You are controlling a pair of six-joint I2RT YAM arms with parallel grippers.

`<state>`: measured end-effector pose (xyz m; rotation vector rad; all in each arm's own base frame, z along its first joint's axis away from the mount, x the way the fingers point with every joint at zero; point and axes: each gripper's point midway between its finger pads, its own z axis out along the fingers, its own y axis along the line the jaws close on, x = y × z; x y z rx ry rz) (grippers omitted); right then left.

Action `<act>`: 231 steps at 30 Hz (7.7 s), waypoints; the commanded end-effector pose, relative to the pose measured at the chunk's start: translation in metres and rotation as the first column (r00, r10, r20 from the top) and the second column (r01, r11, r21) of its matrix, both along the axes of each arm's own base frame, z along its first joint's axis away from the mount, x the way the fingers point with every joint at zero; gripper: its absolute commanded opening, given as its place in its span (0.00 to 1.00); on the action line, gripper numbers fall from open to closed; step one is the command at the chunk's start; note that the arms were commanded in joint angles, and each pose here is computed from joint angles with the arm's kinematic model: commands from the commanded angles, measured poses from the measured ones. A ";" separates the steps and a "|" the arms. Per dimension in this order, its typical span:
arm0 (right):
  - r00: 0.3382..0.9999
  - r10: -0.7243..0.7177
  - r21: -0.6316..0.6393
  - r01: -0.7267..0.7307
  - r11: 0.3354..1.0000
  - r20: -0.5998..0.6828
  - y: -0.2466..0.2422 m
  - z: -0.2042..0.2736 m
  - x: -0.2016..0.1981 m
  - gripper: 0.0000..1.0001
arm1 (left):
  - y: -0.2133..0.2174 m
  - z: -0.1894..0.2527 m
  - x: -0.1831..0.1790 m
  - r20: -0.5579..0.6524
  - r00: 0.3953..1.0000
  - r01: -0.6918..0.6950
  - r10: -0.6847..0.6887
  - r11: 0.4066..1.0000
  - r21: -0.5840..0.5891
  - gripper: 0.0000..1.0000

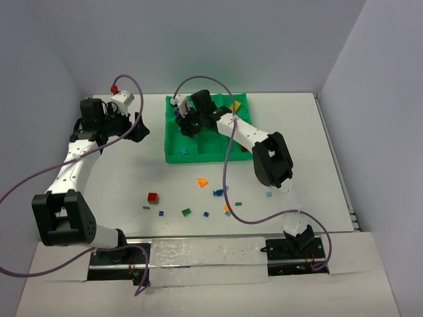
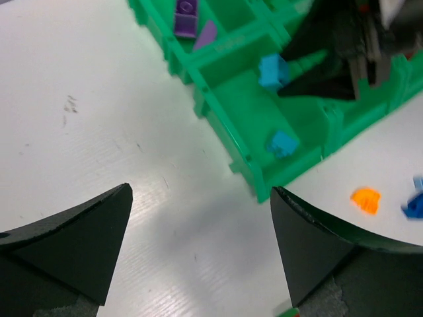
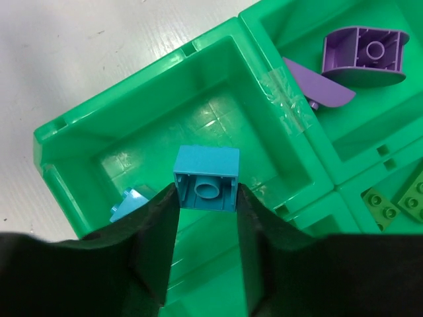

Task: Sort the legos into containers by color

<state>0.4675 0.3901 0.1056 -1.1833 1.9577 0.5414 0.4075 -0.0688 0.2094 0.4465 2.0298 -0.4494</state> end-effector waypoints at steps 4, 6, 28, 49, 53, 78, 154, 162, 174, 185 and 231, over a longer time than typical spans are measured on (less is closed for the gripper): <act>0.997 0.031 0.023 -0.033 0.999 0.074 0.015 0.019 0.002 0.70 | -0.023 -0.022 -0.079 -0.035 0.899 0.438 -0.437 0.892 0.107 0.93; 0.997 0.020 0.031 -0.023 0.999 0.073 0.014 0.020 0.002 0.75 | -0.026 -0.028 -0.095 -0.045 0.853 0.521 -0.519 0.845 0.122 0.93; 0.938 -0.344 0.331 0.338 0.881 -0.043 -0.122 0.155 0.016 1.00 | -0.045 -0.113 -0.178 -0.218 0.499 0.854 -0.839 0.433 0.290 0.87; 0.889 -0.455 0.240 0.452 0.859 -0.047 -0.197 0.133 0.007 1.00 | -0.033 -0.168 -0.195 -0.384 0.394 0.898 -0.835 0.260 0.357 0.82; 0.884 -0.464 0.232 0.463 0.856 -0.052 -0.202 0.129 0.007 1.00 | -0.034 -0.173 -0.194 -0.388 0.400 0.893 -0.830 0.257 0.370 0.80; 0.950 -0.309 0.244 0.310 0.919 -0.042 -0.195 0.129 -0.018 1.00 | -0.074 -0.125 -0.156 -0.206 0.503 0.847 -0.840 0.431 0.310 0.23; 0.852 0.520 0.326 -0.510 0.796 0.065 -0.024 0.169 -0.119 0.66 | -0.168 0.106 -0.067 0.384 0.650 0.739 -0.655 0.663 -0.120 0.01; 0.847 0.527 0.342 -0.518 0.784 0.074 -0.022 0.173 -0.120 0.14 | -0.167 0.103 -0.066 0.377 0.657 0.733 -0.653 0.670 -0.116 0.01; 0.906 0.423 0.272 -0.401 0.875 -0.025 -0.074 0.128 -0.096 0.00 | -0.113 0.140 -0.021 0.440 0.774 0.569 -0.455 0.805 -0.169 0.00; 0.996 -0.078 0.307 0.059 0.950 0.050 -0.100 0.127 0.038 0.00 | -0.089 0.120 0.008 0.367 0.878 0.388 -0.305 0.905 -0.174 0.00; 0.902 0.221 0.602 0.052 0.797 -0.370 -0.051 0.211 -0.046 0.94 | -0.153 0.066 -0.012 0.521 0.608 0.517 -0.600 0.796 0.314 0.09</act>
